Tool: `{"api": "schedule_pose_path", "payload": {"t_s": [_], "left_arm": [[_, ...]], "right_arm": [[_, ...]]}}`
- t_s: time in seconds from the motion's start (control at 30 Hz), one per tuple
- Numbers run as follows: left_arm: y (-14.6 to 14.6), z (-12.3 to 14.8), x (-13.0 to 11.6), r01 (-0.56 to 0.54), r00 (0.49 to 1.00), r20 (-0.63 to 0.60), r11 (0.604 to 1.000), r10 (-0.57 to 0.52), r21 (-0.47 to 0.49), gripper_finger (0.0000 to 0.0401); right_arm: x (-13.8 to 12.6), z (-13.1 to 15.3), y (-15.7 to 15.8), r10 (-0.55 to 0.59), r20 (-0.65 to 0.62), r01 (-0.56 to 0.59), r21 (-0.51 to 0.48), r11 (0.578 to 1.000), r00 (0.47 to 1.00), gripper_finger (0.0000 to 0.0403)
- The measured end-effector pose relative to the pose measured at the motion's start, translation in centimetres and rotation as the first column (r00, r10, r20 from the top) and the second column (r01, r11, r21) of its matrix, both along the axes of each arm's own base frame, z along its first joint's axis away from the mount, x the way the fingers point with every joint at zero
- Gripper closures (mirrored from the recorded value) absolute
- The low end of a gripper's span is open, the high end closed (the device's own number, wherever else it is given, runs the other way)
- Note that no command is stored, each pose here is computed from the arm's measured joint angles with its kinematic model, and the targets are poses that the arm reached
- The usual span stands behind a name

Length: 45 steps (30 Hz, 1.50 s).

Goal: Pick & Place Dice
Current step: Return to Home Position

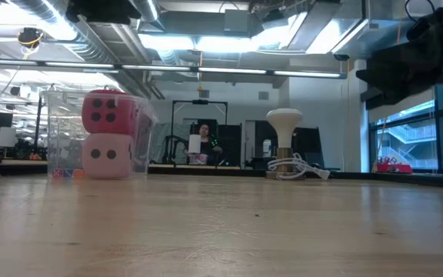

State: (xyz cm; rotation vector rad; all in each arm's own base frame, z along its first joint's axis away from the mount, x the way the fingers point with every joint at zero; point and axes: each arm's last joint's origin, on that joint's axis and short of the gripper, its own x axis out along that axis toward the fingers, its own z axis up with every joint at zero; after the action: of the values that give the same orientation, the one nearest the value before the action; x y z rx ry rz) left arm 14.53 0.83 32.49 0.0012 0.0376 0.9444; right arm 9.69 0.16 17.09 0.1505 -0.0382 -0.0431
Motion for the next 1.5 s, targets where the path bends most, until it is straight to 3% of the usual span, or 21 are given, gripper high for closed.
{"api": "schedule_pose_path", "payload": {"t_s": [0.13, 0.27, 0.53, 0.6, 0.83, 1.1, 1.5], "left_arm": [[-0.1, -1.9, -1.2, 0.143, 0.985, 0.107, 0.988, -0.135, -0.065, 0.0226], [-0.1, -5.4, -2.2, 0.25, 0.936, 0.28, 0.963, -0.213, -0.103, 0.0226], [-0.2, -11.8, -3.7, 0.36, 0.828, 0.457, 0.933, -0.326, 0.014, 0.0226], [-0.2, -12.0, -4.1, 0.379, 0.798, 0.489, 0.924, -0.352, 0.047, 0.0226], [-0.3, -12.1, -5.0, 0.404, 0.81, 0.419, 0.908, -0.411, 0.109, 0.0226], [-0.1, -13.5, -5.6, 0.415, 0.837, 0.39, 0.91, -0.382, 0.001, 0.0226], [0.2, -13.8, -5.5, 0.388, 0.856, 0.374, 0.922, -0.358, -0.007, 0.0226]], "right_arm": [[0.0, 0.0, 0.0, 0.0, 0.0, 0.0, 0.0, 1.0, 1.0, 0.0142], [0.0, 0.0, 0.0, 0.0, 0.0, 0.0, 0.0, 1.0, 1.0, 0.0142], [0.0, 0.0, 0.0, 0.0, 0.001, 0.0, 0.0, 1.0, 1.0, 0.0142], [0.0, 0.0, 0.0, 0.0, 0.0, 0.0, -0.001, 1.0, 1.0, 0.0142], [0.0, 0.0, 0.0, 0.0, 0.001, 0.0, -0.001, 1.0, 1.0, 0.0142], [0.0, 0.0, 0.0, 0.0, 0.001, 0.0, -0.001, 1.0, 1.0, 0.0142], [0.0, 0.0, 0.0, 0.0, 0.001, 0.0, -0.001, 1.0, 1.0, 0.0142]]}}
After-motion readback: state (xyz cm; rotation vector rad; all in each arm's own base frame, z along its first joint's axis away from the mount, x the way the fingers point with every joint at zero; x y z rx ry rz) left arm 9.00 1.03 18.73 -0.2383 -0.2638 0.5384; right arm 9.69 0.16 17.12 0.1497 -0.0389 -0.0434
